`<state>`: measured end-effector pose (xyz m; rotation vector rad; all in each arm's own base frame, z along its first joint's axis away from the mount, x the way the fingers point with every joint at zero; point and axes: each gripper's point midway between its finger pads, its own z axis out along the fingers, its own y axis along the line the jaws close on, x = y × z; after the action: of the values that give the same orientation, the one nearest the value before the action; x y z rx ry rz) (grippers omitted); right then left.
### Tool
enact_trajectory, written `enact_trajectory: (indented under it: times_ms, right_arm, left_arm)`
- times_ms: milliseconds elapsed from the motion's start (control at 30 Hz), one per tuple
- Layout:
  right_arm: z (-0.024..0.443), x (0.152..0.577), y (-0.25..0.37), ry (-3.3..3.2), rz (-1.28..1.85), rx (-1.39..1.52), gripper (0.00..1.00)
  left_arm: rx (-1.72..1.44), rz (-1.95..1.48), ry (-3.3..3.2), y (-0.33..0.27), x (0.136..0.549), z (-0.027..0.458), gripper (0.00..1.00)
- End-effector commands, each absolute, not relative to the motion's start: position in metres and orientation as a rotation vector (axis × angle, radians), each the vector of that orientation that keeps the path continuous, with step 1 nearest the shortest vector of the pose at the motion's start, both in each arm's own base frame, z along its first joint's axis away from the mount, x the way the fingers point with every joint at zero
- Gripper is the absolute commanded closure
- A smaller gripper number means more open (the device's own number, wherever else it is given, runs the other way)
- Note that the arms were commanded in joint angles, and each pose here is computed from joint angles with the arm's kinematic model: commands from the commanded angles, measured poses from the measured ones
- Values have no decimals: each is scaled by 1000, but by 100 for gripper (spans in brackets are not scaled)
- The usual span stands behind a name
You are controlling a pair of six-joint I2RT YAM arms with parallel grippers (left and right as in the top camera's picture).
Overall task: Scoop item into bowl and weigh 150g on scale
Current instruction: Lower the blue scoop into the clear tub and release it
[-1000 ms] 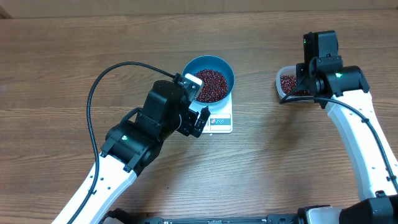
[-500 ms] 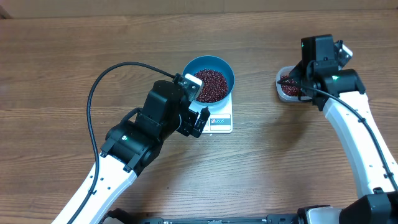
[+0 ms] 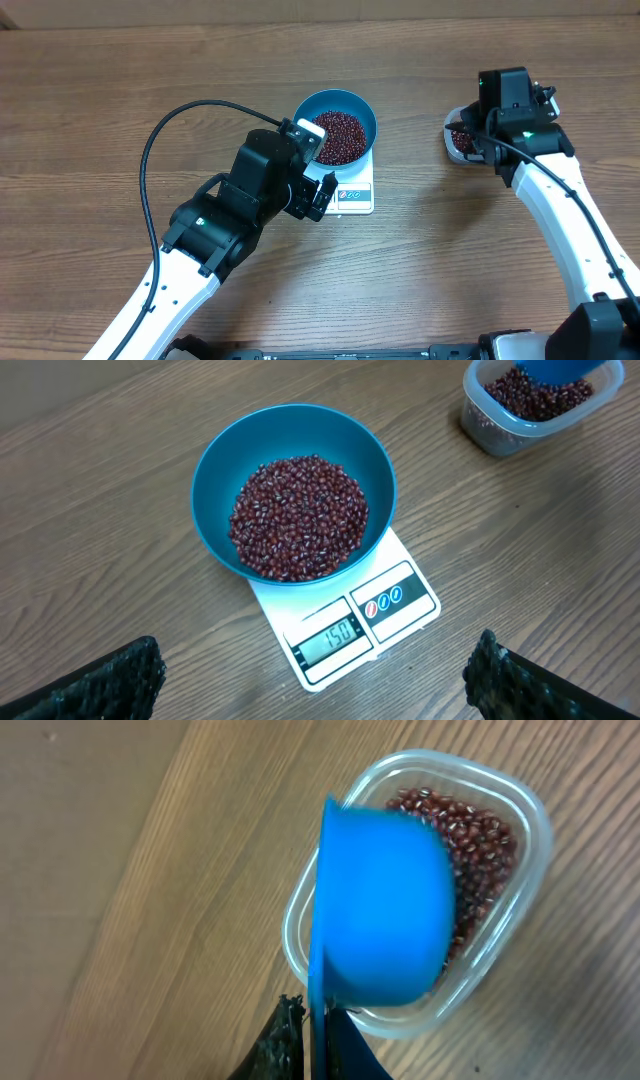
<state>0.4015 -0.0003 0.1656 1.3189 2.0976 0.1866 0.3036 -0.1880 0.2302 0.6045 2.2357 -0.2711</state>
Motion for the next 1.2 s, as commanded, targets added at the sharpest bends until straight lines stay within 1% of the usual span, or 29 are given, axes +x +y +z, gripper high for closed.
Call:
enact_trajectory:
  times_ms: [0,233,267,300,367,433,533,567,867,1033,1167]
  right_arm:
    - [146,401,0,2113,161,1353,92]
    - [143,405,-1,2091,165,1375,93]
    - [143,405,-1,2089,167,1375,92]
    - [143,405,-1,2088,167,1375,88]
    - [143,405,-1,2091,164,1375,69]
    - [143,404,-2,2096,155,1368,34]
    - [143,404,-2,2095,151,1368,2]
    - [143,404,-2,2095,151,1367,0]
    - [148,393,-3,2191,90,1238,0]
    - [167,390,-1,2207,103,1126,0]
    - [191,386,10,2257,155,921,0]
  left_arm:
    - [593,-281,2214,-189,307,241,0]
    - [592,-281,2214,-189,307,241,0]
    - [592,-281,2214,-189,307,241,1]
    - [593,-281,2214,-189,307,241,0]
    - [593,-281,2215,-189,307,241,0]
    - [593,-281,2215,-189,307,241,0]
    - [592,-279,2215,-189,307,241,1]
    - [592,-278,2215,-189,307,241,0]
    - [591,-277,2215,-189,307,241,0]
    - [591,-278,2215,-189,307,241,1]
    - [591,-278,2215,-189,307,241,1]
